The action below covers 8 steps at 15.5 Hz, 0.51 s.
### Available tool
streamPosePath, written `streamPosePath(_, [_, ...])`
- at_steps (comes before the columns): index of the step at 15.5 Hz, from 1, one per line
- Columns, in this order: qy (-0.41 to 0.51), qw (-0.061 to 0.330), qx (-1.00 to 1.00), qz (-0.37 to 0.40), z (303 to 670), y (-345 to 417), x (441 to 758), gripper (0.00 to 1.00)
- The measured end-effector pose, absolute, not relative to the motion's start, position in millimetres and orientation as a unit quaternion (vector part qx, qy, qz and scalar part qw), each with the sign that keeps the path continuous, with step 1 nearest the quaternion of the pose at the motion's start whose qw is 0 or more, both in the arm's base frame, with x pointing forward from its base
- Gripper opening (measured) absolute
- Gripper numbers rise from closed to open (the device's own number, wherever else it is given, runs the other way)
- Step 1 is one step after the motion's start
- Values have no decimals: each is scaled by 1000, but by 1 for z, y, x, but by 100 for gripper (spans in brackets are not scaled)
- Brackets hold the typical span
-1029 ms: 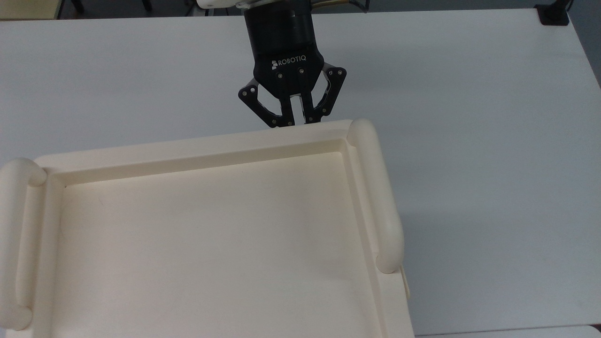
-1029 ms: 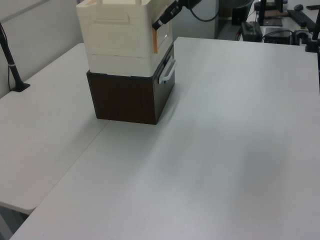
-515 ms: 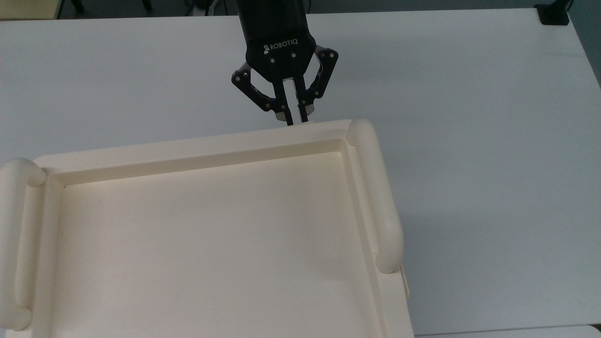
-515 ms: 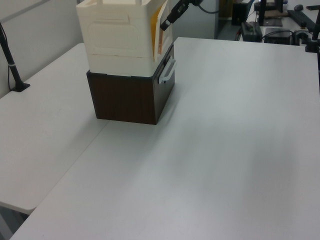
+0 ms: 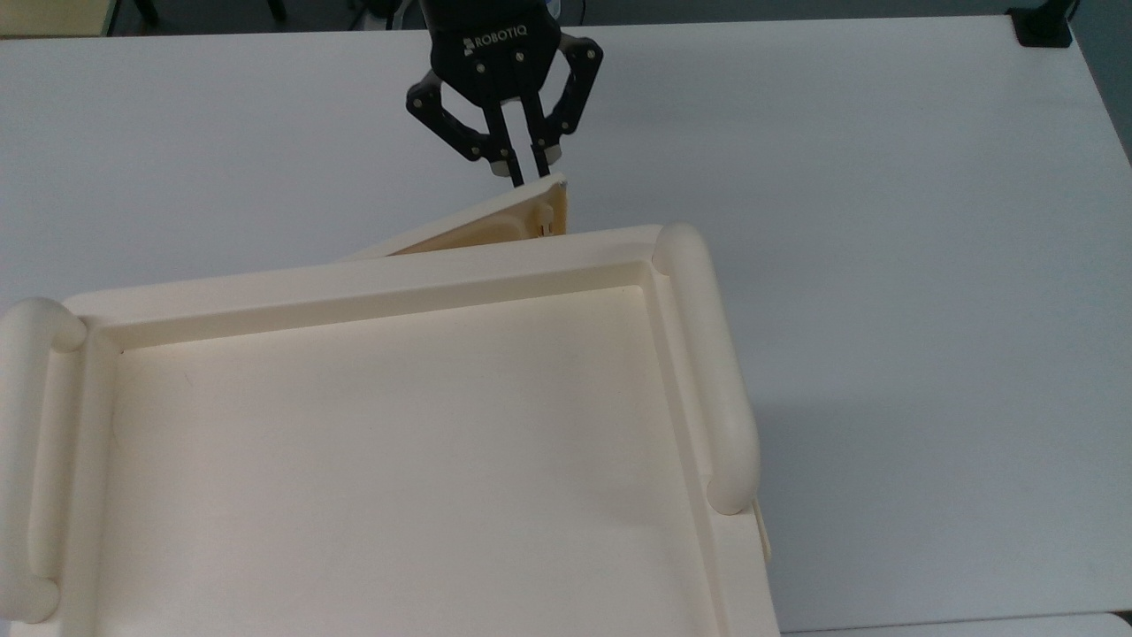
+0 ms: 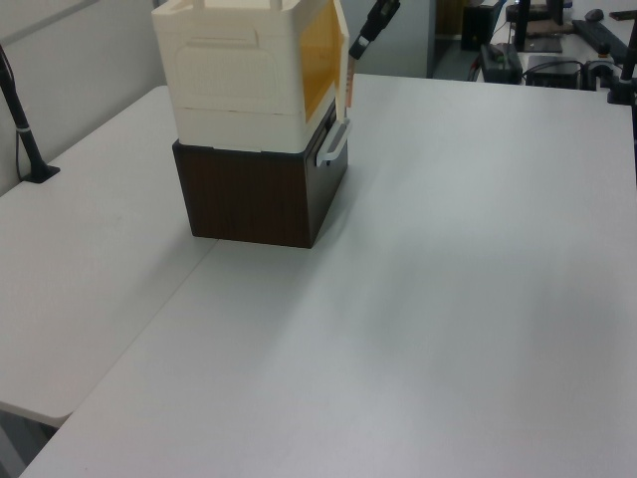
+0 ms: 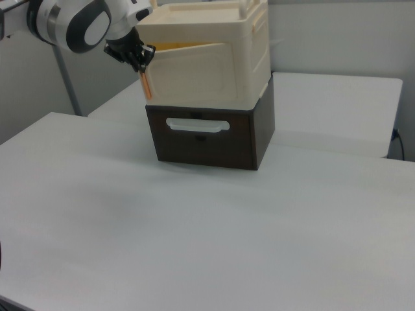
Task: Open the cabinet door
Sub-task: 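Pull the door edge outward, swinging it around its hinge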
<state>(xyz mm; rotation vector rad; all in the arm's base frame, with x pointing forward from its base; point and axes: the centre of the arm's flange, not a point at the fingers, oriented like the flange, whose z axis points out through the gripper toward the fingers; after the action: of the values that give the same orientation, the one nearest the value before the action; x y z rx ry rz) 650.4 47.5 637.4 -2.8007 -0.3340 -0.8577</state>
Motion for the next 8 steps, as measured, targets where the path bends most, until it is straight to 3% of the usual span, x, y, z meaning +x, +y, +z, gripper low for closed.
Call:
streamPosePath(4, [-124, 93, -957, -247, 642, 10, 635, 15])
streamPosePath(8, [-120, 87, -969, -196, 619, -51, 625, 17])
